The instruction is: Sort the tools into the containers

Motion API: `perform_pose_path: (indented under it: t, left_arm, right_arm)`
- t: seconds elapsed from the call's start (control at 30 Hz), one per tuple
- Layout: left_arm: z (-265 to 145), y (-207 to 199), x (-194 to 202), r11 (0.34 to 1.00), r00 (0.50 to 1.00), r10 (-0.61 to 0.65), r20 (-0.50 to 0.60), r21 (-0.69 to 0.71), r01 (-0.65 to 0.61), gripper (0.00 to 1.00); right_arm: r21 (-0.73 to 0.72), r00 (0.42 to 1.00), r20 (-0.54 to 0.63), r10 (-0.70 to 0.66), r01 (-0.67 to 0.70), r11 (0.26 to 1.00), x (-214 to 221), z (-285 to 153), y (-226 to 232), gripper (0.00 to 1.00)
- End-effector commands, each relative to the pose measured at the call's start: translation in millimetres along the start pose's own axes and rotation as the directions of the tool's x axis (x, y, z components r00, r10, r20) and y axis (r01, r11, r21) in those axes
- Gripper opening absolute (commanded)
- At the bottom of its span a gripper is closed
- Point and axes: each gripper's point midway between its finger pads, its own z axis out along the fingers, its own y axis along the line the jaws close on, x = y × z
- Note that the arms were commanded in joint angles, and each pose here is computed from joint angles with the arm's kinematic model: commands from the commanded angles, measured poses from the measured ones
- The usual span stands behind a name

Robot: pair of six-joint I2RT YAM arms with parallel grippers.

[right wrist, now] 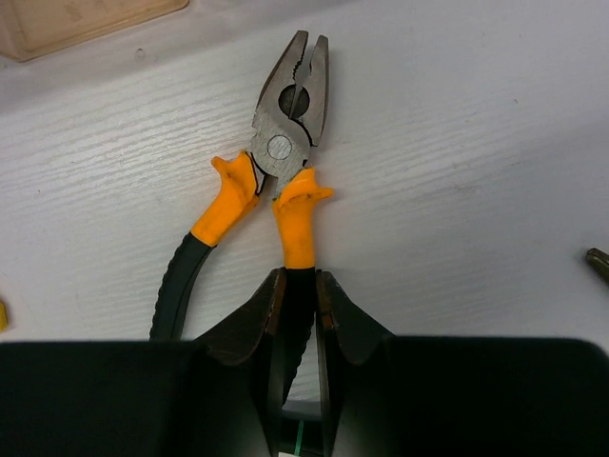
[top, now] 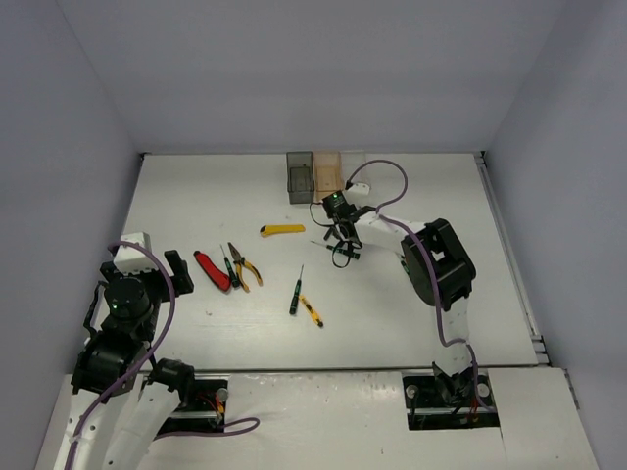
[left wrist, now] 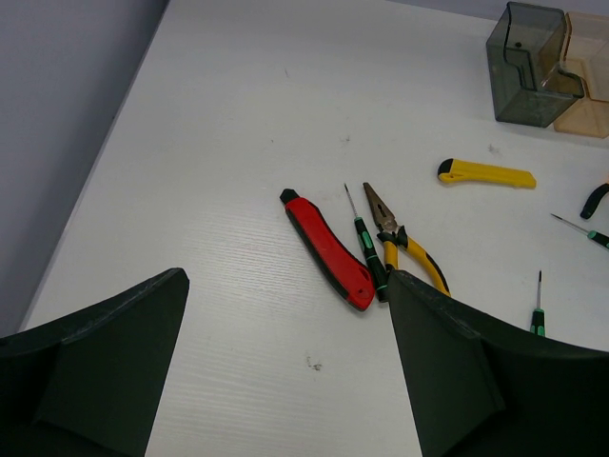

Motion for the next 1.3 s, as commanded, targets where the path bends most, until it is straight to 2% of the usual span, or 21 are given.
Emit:
perform_pose_path:
  t: [0.0,0.2,0.43,0.57,0.67,0.77,0.93,1.07,1.27]
  left_arm:
    - [4,-6,-16,1.0,0.999,-0.01,0.046,0.016,0.01,0.82]
    - [4,-5,-15,1.0,0.999,-0.008,0.044,0.013,0.008,0.82]
    - [3,-5,-16,1.0,0.999,-0.01,0.049,0.015,0.009,0.82]
    - [3,-5,-16,1.0,0.999,-0.01,0.048,0.014,0.01,0.82]
    - [3,-5,-16,1.0,0.999,-0.008,0.049,0.015,0.007,0.82]
    - [3,-6,-15,1.0,0.999,-0.007,0.046,0.017,0.006,0.82]
    - [4,-6,-15,1.0,0.999,-0.005,0.044,0.016,0.004,0.82]
    - [4,-4,-15,1.0,0.999,-0.002,0.048,0.011,0.002,0.82]
    - [4,-4,-14,1.0,0.999,0.0,0.046,0.006,0.0,0.82]
  right_arm:
    - [0.009,0.998,0.061,-0.03,0.03,1.0,-22,-20,-7,0.01]
    - [-0.024,0.987,0.122,-0.107,0.111,0.994,-47,-46,-11,0.0]
    - [-0.135,0.956,0.216,-0.199,0.231,0.963,-84,-91,-2,0.0]
    - [-0.163,0.916,0.291,-0.275,0.331,0.93,-108,-117,-1,0.0]
    - [-0.104,0.87,0.346,-0.351,0.407,0.907,-131,-124,-7,0.0]
    - [-0.008,0.825,0.396,-0.403,0.442,0.897,-165,-121,-23,0.0]
    - [-0.067,0.785,0.449,-0.428,0.507,0.859,-209,-99,-25,0.0]
    - [-0.076,0.762,0.459,-0.456,0.545,0.835,-229,-77,-29,0.0]
    - [-0.094,0.742,0.46,-0.488,0.587,0.804,-237,-45,-20,0.0]
